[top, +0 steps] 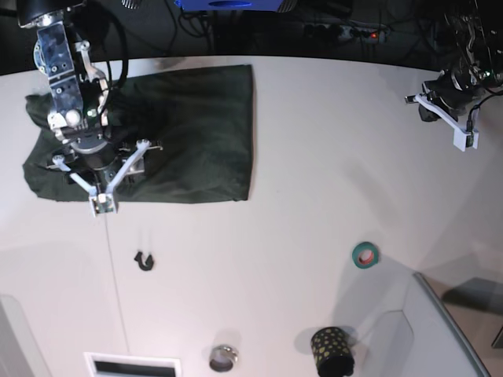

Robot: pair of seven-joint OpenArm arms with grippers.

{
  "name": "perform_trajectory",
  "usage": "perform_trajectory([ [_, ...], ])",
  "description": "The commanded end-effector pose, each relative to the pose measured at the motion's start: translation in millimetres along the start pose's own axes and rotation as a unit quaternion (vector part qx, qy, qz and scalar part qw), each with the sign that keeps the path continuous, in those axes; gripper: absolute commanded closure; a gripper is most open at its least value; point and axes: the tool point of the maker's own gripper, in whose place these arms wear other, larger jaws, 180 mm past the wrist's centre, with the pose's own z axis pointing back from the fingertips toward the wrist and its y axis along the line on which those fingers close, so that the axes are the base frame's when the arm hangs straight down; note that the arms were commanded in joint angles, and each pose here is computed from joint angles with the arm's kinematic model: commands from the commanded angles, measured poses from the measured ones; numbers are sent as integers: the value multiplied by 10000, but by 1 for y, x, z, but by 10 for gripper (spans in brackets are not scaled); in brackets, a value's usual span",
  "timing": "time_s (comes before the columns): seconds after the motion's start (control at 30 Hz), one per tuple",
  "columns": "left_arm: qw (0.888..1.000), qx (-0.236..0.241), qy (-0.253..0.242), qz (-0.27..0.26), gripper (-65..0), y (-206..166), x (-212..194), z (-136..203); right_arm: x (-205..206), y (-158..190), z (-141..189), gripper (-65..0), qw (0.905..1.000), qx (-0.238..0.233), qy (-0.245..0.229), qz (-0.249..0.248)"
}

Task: Layout the t-shirt on the table in an organized manner, then fold the t-shirt properly
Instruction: 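Tuck the shirt edge under with the right gripper near the collar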

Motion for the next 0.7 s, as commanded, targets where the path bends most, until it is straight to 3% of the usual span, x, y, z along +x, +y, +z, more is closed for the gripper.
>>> perform_trajectory([
  [0.0, 9999, 39, -146, -50, 0, 4, 10, 4, 19, 12, 10, -224, 9991, 163, -380, 49],
  [0.1, 9998, 33, -176, -49, 0, 4, 13, 4, 18, 35, 18, 0, 9979, 438, -439, 162],
  [0.2, 9998, 33, -176, -49, 0, 4, 13, 4, -7, 49, 4, -35, 9980, 560, -71, 301],
  [0.33, 9998, 33, -176, -49, 0, 4, 13, 4, -38, 51, -18, -9, 9970, 515, 474, 318],
  [0.67, 9998, 33, -176, -49, 0, 4, 13, 4, -43, -49, -30, -3, 9943, -619, 666, -552],
])
